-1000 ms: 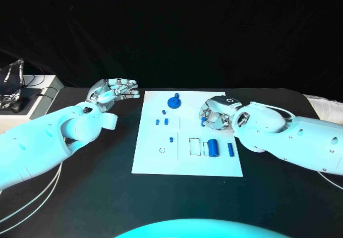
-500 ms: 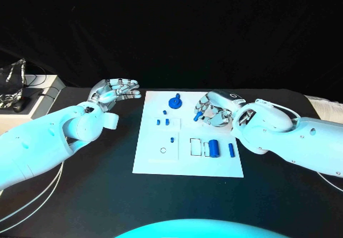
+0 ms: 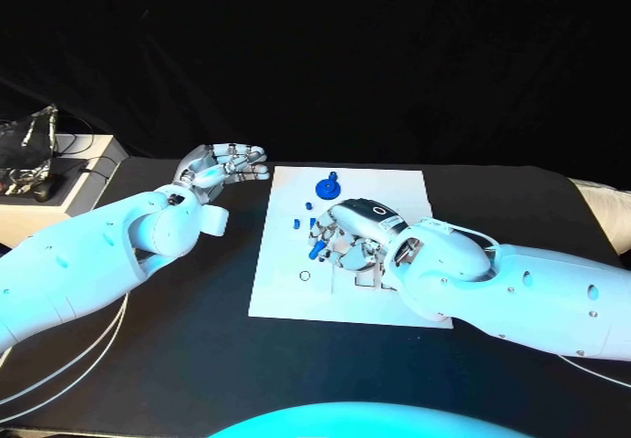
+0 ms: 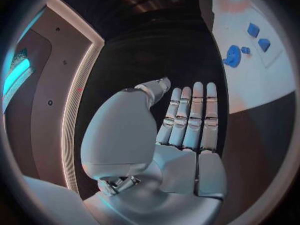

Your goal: Assemble the parts on the task board

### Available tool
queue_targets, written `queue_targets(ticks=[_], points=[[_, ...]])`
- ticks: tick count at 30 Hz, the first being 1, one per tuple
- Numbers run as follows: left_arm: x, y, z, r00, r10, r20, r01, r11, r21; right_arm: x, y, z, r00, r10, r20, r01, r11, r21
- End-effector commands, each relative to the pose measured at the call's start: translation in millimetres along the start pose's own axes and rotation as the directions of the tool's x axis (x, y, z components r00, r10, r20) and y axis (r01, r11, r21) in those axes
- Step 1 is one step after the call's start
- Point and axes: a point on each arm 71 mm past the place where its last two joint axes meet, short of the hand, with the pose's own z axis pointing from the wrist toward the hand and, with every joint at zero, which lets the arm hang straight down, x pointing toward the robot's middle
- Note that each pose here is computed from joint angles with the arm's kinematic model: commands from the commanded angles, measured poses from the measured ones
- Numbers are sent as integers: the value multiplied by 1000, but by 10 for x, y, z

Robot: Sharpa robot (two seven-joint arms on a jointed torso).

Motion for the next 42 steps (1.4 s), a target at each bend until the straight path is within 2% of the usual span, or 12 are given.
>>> queue_targets(ticks=[1, 8, 16, 22, 42], points=[[39, -6, 9, 1000, -11, -23, 11, 1000, 9, 65, 94, 28, 998, -62, 16, 63, 996, -62], [60, -7, 12, 1000, -13, -27, 14, 1000, 10, 288, 215, 93, 996, -82, -24, 79, 992, -100], [58, -10, 9, 1000, -13, -27, 13, 1000, 9, 385, 189, 121, 991, -120, -57, 114, 989, -92], [52, -11, 6, 1000, -12, -26, 12, 1000, 9, 426, 172, 117, 988, -136, -77, 129, 988, -89], [39, -11, 2, 1000, -11, -24, 11, 1000, 7, 436, 106, 86, 979, -192, -73, 188, 980, -67]])
